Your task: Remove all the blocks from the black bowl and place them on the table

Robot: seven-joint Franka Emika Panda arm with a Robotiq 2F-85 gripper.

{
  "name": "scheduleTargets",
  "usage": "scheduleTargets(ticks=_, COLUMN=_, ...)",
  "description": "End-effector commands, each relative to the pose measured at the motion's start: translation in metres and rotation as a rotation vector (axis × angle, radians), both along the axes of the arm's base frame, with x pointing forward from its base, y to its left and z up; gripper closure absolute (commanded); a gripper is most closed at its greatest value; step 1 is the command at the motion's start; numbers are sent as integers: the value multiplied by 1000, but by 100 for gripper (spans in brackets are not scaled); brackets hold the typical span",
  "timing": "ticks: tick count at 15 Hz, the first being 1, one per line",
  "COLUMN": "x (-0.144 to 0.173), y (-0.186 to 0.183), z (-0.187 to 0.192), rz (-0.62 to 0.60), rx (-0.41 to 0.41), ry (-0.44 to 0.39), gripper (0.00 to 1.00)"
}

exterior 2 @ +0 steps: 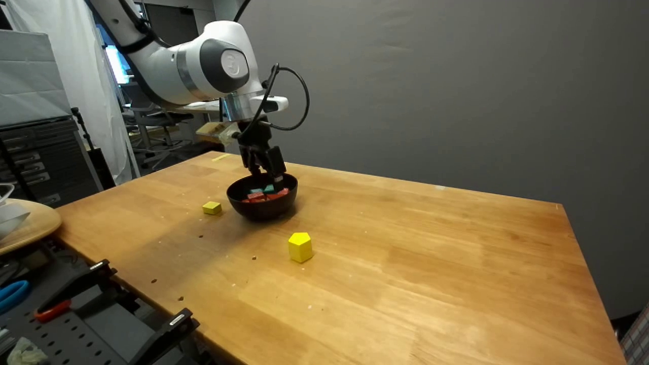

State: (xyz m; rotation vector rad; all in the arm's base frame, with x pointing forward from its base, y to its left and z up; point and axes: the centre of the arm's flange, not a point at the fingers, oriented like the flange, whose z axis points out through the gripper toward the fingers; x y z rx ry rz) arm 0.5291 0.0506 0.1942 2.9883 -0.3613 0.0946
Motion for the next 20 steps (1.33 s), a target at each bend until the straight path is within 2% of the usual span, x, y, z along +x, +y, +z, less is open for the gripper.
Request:
scheduleTargets(ticks=1, x=9, y=-1, z=-9, rz=43, rx=-76, ry=-66, gripper=0)
scheduleTargets(ticks=5, x=3, y=-7, z=-17, rz=24, rx=-49, ry=-46, gripper=0)
scheduleTargets(ticks=9, x=2, y=-4, z=-21, rz=24, rx=-43, ry=-39, gripper=8)
scheduleTargets(ticks=16, x=0, y=24, z=-24, rz=88, rx=-69, ry=-34, gripper=2)
scheduleTargets(ticks=18, x=-3, y=26, z=-30, rz=86, rx=-67, ry=-17, gripper=1)
scheduleTargets(ticks=20, x=-5, y=21, z=-35, rz=66, rx=-68, ry=-5, gripper=6)
